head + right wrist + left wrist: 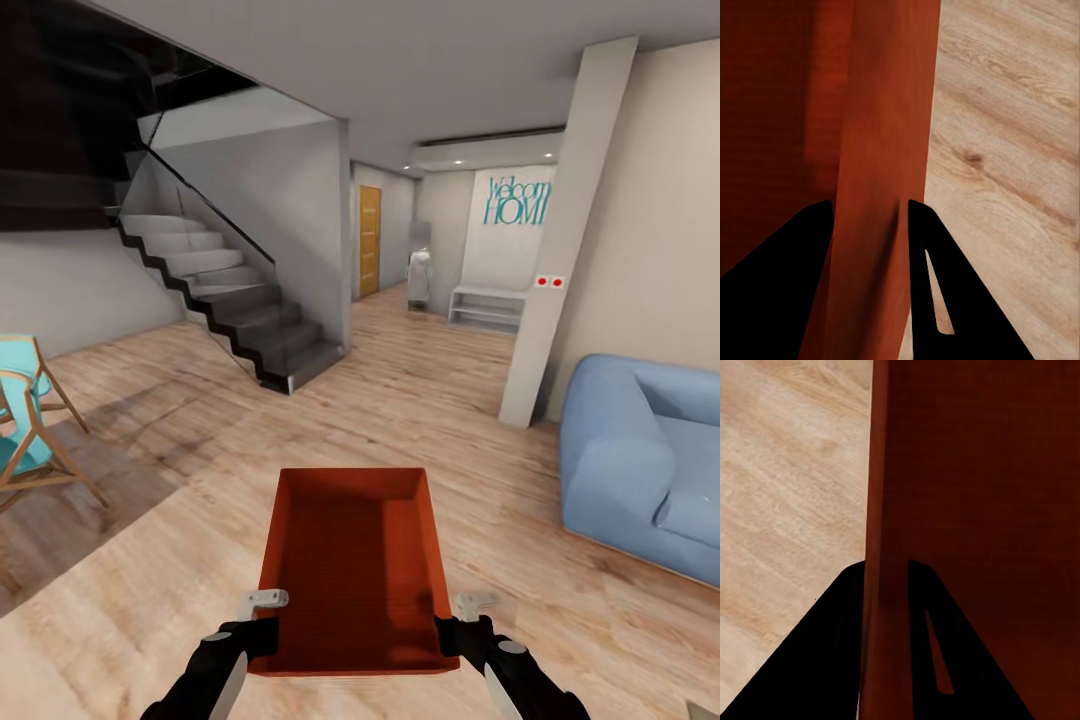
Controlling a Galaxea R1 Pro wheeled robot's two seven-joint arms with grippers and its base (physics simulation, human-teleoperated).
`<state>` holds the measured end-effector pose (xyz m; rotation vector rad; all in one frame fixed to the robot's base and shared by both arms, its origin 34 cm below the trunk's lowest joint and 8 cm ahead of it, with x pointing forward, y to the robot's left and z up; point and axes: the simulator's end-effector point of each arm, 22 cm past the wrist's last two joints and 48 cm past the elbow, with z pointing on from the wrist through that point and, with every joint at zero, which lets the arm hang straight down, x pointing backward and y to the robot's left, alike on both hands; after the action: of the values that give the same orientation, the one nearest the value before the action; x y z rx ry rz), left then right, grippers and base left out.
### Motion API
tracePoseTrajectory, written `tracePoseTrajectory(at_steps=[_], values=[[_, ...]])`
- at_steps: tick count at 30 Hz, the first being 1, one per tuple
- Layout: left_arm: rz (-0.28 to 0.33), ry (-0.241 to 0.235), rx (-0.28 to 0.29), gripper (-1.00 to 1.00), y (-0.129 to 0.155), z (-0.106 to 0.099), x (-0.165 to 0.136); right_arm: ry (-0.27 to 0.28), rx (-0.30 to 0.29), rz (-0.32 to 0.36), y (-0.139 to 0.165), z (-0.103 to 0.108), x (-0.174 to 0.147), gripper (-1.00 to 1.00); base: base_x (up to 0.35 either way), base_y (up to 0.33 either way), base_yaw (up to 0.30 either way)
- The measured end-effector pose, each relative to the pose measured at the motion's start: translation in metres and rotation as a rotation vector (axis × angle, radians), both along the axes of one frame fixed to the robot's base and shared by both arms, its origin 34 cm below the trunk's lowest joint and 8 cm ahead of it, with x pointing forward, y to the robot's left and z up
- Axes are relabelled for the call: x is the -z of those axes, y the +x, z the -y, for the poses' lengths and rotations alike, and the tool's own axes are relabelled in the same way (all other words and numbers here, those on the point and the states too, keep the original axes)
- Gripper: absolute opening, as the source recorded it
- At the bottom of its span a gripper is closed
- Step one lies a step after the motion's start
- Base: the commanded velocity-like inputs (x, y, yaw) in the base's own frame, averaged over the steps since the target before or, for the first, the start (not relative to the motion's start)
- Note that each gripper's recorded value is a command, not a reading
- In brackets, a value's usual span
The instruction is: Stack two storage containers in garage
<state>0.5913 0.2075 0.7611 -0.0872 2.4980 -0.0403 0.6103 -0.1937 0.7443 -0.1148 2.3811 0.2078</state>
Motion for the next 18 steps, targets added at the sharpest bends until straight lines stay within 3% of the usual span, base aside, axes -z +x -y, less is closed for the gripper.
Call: tracePoseTrajectory(at_steps=[18], values=[[-0.001,0.000,0.000,-1.00,-0.0002,0.0001,0.0003,-0.001,-0.001,0.000,-0.0001,0.0001,0.0001,-1.00,0.329,0.000,0.000]])
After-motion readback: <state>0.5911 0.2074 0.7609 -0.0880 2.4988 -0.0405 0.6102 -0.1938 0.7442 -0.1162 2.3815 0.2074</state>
